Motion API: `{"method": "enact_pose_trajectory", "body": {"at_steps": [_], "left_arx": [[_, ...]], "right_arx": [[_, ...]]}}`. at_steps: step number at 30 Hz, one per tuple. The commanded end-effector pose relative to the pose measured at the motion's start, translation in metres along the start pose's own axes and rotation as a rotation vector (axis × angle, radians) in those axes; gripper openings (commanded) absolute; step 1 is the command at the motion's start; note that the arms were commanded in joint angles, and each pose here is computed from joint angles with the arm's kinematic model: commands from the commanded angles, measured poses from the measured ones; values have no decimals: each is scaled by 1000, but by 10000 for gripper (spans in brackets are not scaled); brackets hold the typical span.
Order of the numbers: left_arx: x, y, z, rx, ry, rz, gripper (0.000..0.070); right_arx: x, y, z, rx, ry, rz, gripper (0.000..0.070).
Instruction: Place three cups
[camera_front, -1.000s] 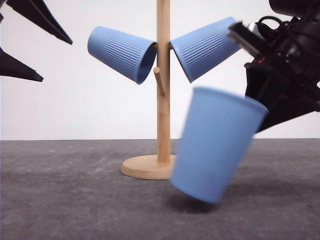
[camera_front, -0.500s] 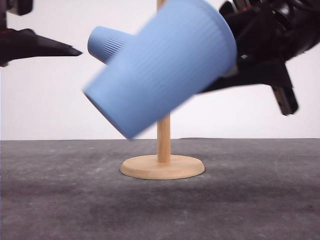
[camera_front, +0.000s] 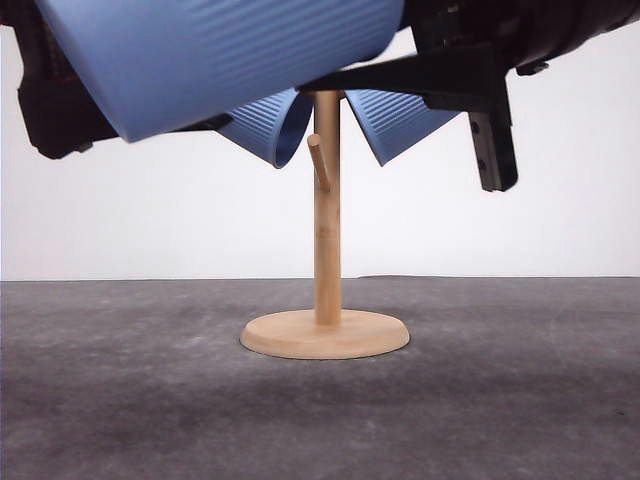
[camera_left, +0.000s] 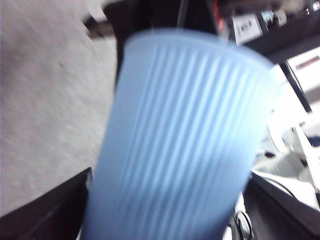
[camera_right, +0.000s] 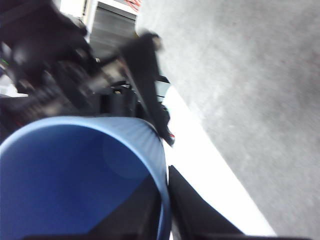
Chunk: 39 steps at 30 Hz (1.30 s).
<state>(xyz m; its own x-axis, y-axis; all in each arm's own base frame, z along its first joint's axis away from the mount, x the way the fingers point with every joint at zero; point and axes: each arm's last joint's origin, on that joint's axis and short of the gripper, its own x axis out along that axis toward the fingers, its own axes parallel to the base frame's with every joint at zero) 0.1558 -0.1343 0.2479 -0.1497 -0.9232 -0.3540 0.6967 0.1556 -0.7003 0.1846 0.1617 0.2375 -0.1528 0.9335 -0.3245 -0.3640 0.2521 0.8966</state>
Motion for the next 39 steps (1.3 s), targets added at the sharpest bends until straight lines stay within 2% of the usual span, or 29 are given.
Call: {"method": "enact_pose_trajectory", "body": {"at_steps": [1,6,11,15,18,25,31,34,39], "left_arx": [[5,0,2,30,15,-14,567],[10,0,1,27,36,-26,539],[11,-1,1,27,39,-29,338],[10,-1,1,15,42,-41,335],[10,-2,1,-25,46,-55,336],[10,-2,1,-215,51,-52,337],[10,-1,1,-448,42,-17,336],[11,0,4,-562,-1,32,337],[10,-1,19,-677,-153,59,337]], "right_arx": [[3,2,1,7,7,16,8],[4,3,2,4,12,27,8],[3,3,1,3,20,37,33],[3,3,2,2,17,36,177],[-1,2,3,-7,1,29,218],[-34,-7,7,-46,-128,-59,218],[-71,-19,5,-63,-241,-159,218],[-83,-24,3,-68,-281,-214,218],[-93,-30,1,-74,-310,-281,218]]}}
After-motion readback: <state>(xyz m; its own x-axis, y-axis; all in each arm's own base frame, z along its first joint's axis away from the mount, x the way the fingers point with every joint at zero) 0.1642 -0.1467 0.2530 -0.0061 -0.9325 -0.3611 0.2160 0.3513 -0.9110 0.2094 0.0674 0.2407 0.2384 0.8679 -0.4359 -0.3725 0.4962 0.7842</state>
